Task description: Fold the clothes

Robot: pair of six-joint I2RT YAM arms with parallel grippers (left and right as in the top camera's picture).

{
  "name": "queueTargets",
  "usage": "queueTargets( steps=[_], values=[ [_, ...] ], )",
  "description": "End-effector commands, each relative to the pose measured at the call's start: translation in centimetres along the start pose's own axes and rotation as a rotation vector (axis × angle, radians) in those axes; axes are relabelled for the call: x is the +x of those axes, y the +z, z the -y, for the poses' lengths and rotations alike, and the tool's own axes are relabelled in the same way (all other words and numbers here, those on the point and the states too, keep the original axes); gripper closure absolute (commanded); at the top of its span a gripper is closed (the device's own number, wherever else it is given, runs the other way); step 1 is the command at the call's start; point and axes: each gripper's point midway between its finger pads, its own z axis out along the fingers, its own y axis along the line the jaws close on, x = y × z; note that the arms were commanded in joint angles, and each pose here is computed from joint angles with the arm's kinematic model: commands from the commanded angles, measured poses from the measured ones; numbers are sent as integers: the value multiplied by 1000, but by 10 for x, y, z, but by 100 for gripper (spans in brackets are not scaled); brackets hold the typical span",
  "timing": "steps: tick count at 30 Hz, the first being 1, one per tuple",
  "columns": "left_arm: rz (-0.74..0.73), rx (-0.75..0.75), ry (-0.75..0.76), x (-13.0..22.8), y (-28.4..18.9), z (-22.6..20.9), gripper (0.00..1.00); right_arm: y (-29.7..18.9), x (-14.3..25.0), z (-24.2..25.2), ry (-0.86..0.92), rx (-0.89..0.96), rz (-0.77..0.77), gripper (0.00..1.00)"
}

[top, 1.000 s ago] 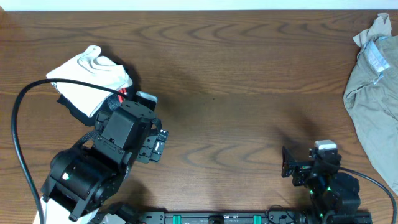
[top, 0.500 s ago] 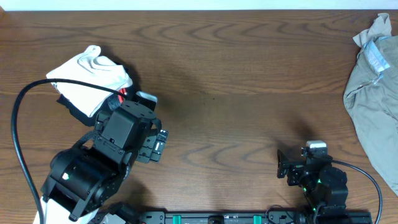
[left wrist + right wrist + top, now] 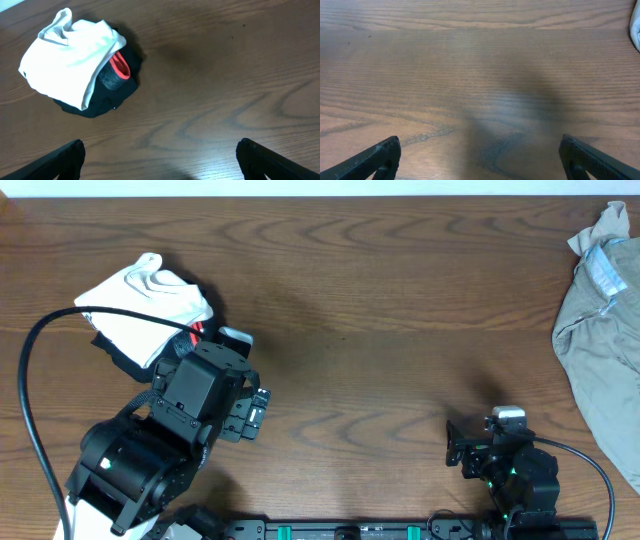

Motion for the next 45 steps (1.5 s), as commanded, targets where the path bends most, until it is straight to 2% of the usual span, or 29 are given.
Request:
queueTargets(
  steps=[1, 4, 6, 10, 11, 14, 18, 22, 34, 45],
  values=[
    [4, -6, -6, 0, -1, -1, 2, 0, 0, 3, 17, 12, 4, 1],
    [34, -6, -18, 0, -6, -4, 2, 0, 0, 3, 17, 12, 4, 1],
    [119, 5, -64, -14, -9, -6, 2, 0, 0, 3, 17, 12, 4, 1],
    [363, 21, -212, -51, -6, -19, 2, 0, 0, 3, 17, 12, 4, 1],
    [473, 72, -222, -63, 0, -20, 2, 0, 0, 3, 17, 12, 4, 1],
    [662, 117, -261, -77, -1, -29, 2, 0, 0, 3, 17, 12, 4, 1],
    [923, 90, -284, -82, -19, -45, 2, 0, 0, 3, 17, 12, 3, 1],
    [1116, 27, -294, -75, -40, -58, 2, 0, 0, 3, 17, 12, 4, 1],
    [1528, -58, -271, -44, -85, -60, 2, 0, 0, 3, 17, 13, 4, 1],
    [1623, -122, -266, -8, -78, -58, 2, 0, 0, 3, 17, 12, 4, 1]
  ],
)
